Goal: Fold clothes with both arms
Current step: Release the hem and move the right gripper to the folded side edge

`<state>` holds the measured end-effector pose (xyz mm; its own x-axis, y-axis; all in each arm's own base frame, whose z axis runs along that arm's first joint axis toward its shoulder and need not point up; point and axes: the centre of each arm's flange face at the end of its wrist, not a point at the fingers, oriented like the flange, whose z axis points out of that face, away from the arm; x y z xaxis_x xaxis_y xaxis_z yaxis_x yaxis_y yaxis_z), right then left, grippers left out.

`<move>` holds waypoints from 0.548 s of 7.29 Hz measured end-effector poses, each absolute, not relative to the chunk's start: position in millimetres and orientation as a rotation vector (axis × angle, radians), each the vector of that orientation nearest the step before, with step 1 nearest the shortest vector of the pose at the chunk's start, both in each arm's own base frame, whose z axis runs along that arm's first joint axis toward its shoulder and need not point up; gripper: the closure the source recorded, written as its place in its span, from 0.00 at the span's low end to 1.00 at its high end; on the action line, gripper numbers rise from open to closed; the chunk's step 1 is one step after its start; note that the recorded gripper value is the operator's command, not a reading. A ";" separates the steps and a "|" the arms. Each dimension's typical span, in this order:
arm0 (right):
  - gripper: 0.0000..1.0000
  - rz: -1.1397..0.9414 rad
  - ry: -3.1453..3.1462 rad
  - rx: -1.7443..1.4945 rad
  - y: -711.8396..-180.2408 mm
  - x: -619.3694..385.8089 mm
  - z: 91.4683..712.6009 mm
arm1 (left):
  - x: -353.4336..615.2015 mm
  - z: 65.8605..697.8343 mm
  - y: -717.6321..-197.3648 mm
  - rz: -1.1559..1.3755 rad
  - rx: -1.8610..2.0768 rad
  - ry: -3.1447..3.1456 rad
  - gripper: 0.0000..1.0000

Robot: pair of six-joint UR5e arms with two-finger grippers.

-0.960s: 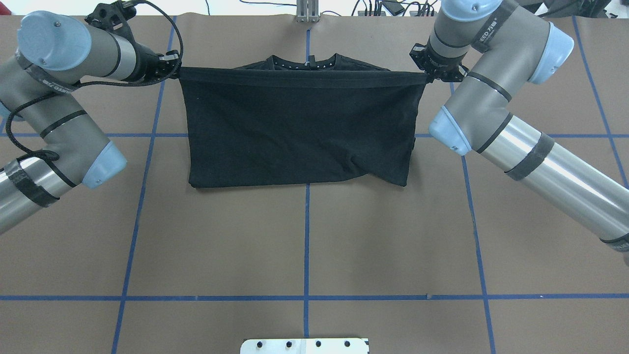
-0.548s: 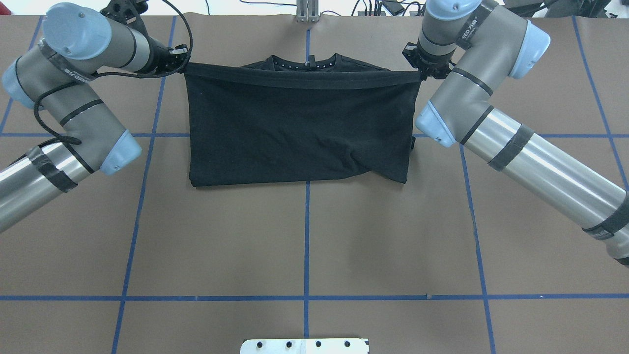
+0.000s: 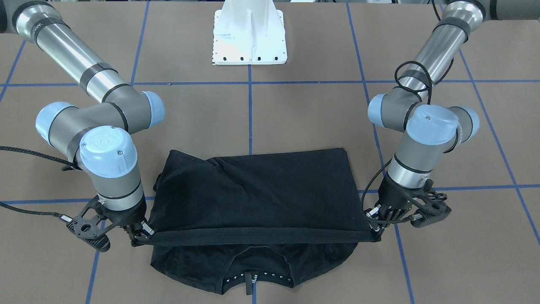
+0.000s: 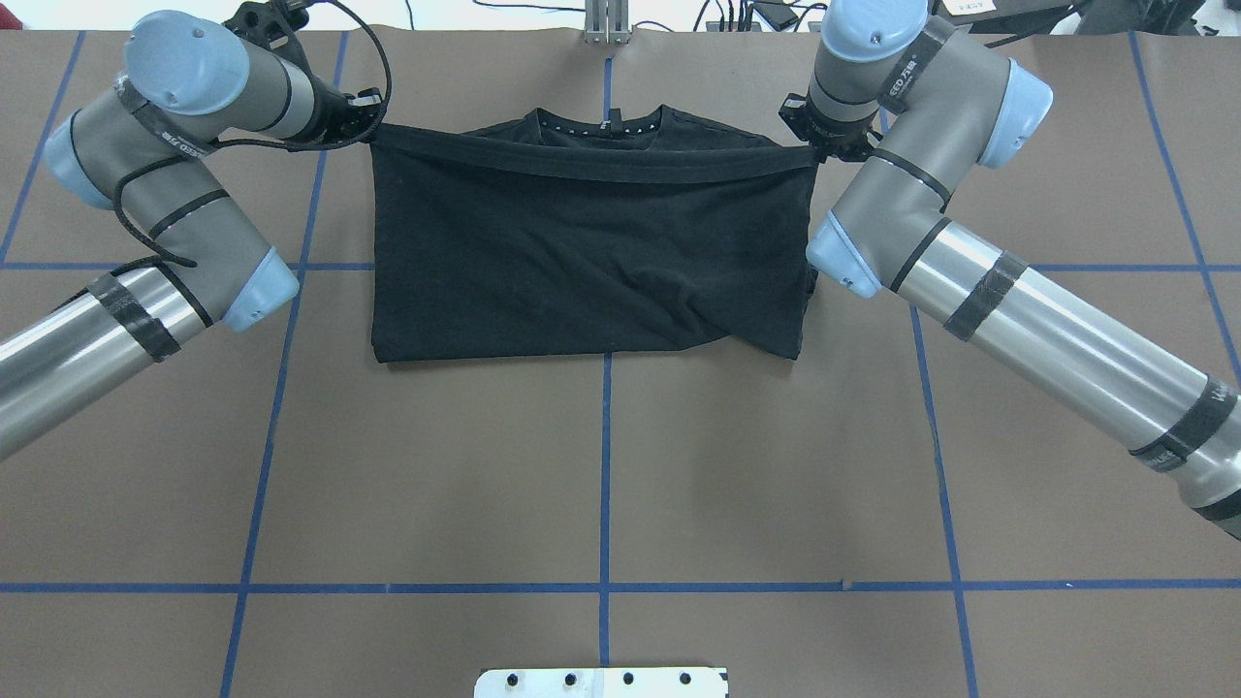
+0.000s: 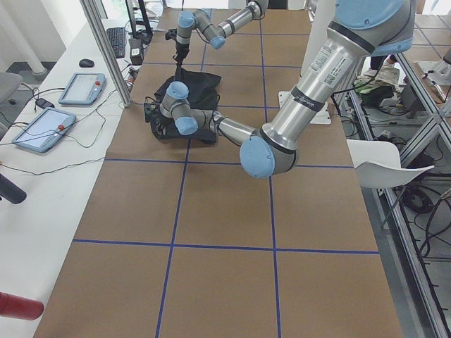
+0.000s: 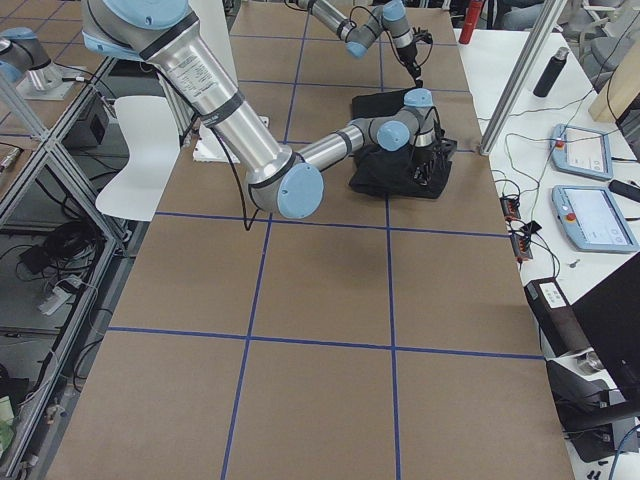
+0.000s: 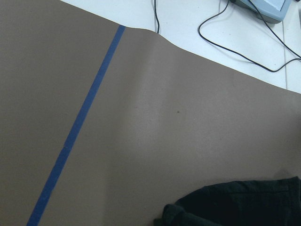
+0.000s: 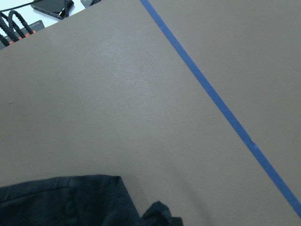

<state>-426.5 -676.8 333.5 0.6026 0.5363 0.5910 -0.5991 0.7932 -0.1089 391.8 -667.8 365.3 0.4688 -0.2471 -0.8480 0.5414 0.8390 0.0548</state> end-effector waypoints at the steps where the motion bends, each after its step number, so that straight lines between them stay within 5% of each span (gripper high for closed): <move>1: 0.54 0.659 -0.643 0.114 -678.3 -428.9 332.8 | 393.6 370.0 -669.5 -0.494 0.338 0.969 0.63; 4: 0.46 0.660 -0.656 0.126 -685.1 -436.7 313.0 | 394.1 374.8 -671.7 -0.492 0.345 0.978 0.60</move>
<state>-436.7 -685.1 313.0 0.5980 0.5289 0.6022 -0.6059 0.7902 -0.0923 394.1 -671.7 374.8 0.4636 -0.2400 -0.8529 0.5420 0.8383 0.0587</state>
